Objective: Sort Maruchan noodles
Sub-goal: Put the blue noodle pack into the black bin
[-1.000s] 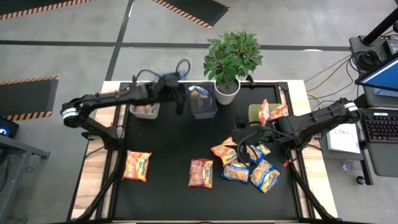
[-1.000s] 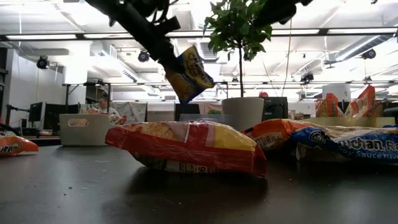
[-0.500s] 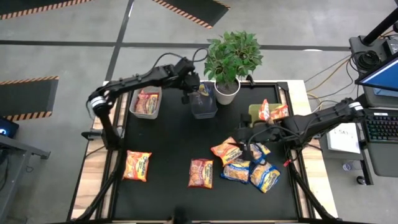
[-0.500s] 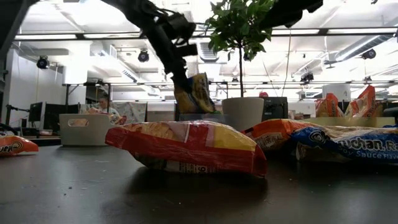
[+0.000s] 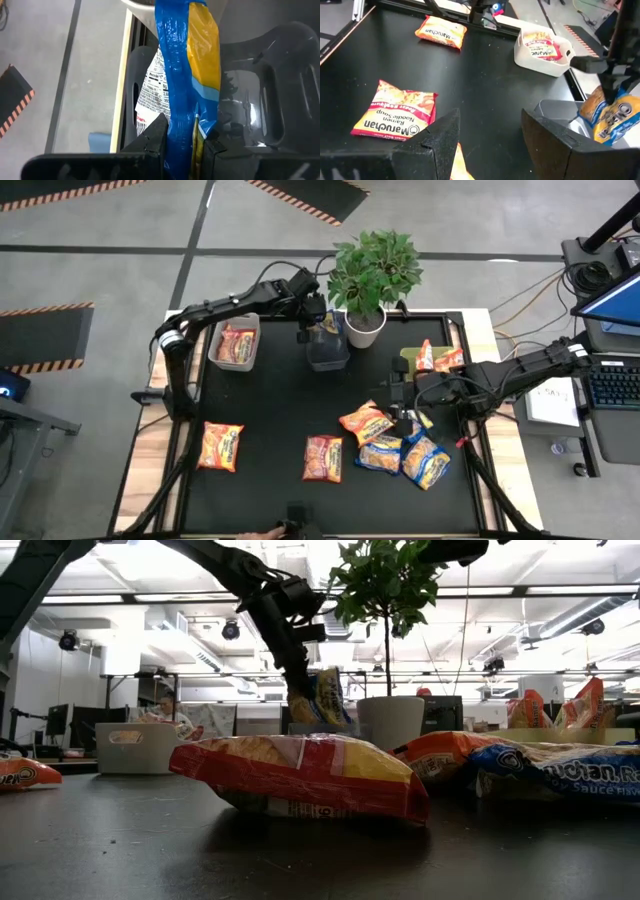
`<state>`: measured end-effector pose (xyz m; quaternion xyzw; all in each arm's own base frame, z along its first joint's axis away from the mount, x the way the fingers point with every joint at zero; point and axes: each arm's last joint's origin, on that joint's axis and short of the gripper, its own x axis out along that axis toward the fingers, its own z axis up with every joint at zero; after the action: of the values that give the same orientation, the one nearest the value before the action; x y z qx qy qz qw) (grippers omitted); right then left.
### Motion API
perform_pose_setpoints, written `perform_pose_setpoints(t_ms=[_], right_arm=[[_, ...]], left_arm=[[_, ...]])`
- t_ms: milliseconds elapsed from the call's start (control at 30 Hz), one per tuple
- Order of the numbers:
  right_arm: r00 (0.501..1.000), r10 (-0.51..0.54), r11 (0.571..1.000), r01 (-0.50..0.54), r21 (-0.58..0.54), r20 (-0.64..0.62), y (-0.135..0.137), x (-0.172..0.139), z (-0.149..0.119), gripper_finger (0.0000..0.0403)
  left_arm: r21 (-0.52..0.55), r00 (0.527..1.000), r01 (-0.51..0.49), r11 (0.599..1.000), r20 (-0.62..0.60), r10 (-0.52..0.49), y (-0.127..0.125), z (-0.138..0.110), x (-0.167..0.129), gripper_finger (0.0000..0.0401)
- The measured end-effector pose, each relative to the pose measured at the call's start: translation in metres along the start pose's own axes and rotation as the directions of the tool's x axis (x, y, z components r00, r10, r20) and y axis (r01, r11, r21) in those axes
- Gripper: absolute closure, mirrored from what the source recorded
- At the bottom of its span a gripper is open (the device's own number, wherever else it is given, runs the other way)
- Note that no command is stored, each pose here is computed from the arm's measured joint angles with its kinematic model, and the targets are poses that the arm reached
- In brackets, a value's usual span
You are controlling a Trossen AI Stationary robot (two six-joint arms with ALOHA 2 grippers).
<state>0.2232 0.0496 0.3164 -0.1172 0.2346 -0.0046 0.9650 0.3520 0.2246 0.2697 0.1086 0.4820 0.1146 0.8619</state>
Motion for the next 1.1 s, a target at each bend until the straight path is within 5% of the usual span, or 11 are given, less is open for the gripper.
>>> perform_pose_setpoints(t_ms=[500,1100], right_arm=[[1.0,0.0,1.0,0.0,-0.009,0.004,0.001,0.003,0.001,0.0202],[1.0,0.0,1.0,0.0,-0.005,0.002,0.001,0.004,0.0,0.0202]], left_arm=[[-0.035,0.989,-0.098,0.995,-0.112,0.094,0.001,-0.008,0.043,0.0361],[-0.07,0.99,-0.129,0.989,-0.069,0.124,0.004,-0.004,0.045,0.0343]])
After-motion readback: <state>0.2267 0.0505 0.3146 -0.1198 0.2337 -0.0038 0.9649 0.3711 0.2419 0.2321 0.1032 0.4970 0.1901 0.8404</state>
